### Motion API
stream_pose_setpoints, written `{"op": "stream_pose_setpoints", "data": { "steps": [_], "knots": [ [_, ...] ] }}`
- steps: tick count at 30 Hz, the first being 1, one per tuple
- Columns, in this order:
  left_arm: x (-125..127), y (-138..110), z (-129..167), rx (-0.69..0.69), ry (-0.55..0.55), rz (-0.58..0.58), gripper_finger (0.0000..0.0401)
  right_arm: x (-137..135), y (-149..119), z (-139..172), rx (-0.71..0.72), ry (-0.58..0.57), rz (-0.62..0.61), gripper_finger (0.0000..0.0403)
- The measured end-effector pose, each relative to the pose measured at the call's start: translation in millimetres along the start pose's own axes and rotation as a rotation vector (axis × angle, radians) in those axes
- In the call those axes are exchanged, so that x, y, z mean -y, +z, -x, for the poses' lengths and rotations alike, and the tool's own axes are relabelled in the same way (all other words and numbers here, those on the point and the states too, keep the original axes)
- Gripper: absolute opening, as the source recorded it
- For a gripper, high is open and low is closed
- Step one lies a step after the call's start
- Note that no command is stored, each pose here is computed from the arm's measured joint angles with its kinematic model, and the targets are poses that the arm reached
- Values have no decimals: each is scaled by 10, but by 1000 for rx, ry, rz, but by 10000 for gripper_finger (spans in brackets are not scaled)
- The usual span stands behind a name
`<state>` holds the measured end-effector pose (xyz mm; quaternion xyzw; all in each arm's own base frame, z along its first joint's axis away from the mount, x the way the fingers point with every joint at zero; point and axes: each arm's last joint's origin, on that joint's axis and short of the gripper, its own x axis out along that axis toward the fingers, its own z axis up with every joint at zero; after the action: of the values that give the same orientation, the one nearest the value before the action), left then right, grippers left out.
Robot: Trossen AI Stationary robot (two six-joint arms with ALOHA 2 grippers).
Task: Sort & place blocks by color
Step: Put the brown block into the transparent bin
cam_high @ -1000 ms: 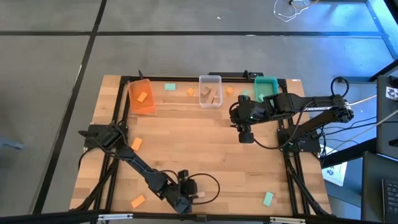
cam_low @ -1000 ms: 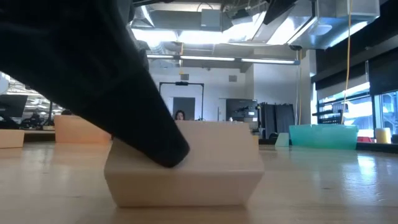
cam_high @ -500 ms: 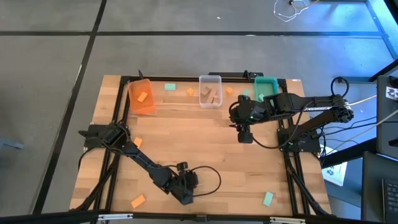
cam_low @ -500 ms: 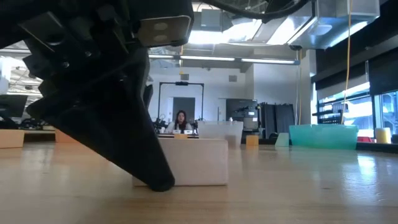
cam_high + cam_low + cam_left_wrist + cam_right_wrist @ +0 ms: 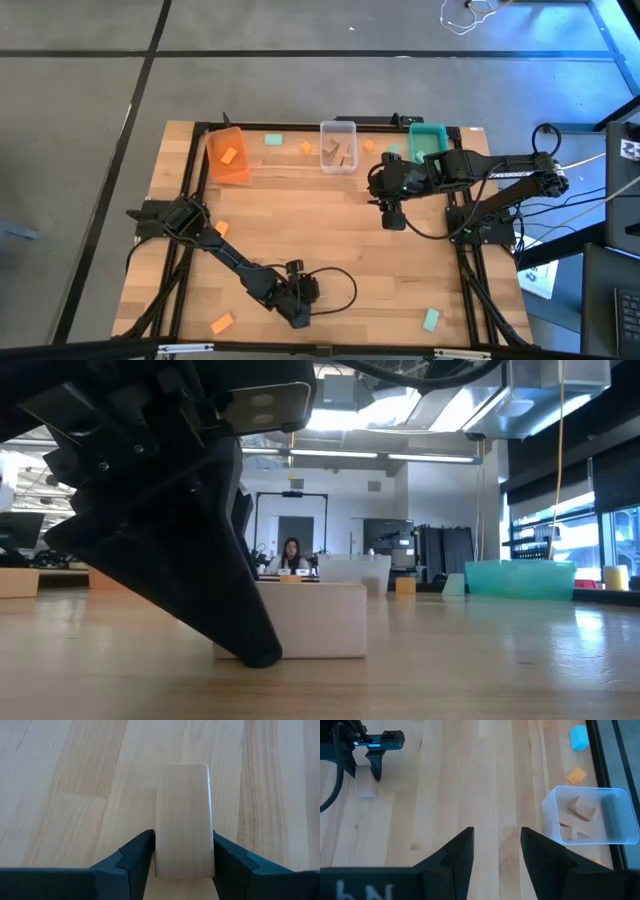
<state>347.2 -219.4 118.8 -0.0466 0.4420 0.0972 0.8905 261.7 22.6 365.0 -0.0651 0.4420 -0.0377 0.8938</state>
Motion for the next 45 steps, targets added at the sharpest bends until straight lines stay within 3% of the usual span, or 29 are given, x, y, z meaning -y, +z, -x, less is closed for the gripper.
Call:
{"op": "stream_pose_setpoints", "data": {
  "steps": [6, 11, 14, 21, 32, 38, 45],
  "knots": [
    [-8, 8, -5, 1, 1, -21, 170, 1, 10, 0, 10, -1, 8, 163],
    [-30, 23, -19, 10, 16, -18, 127, 0, 10, 0, 10, 0, 9, 163],
    [-78, 60, -47, 15, 30, -5, 122, 1, 10, 0, 10, -1, 9, 163],
    [-383, 272, -108, 61, 167, 11, 122, 0, 10, 0, 10, 0, 9, 163],
    [-1311, 1020, 248, 162, 314, 42, 122, -3, -5, -1, -5, 7, 43, 163],
    [-2023, 1336, 429, 192, 355, 109, 122, -3, -12, -1, -13, 7, 43, 163],
    [-2965, 1490, 323, 208, 311, 275, 122, -5, -15, 0, -15, 11, 43, 163]
  ]
}}
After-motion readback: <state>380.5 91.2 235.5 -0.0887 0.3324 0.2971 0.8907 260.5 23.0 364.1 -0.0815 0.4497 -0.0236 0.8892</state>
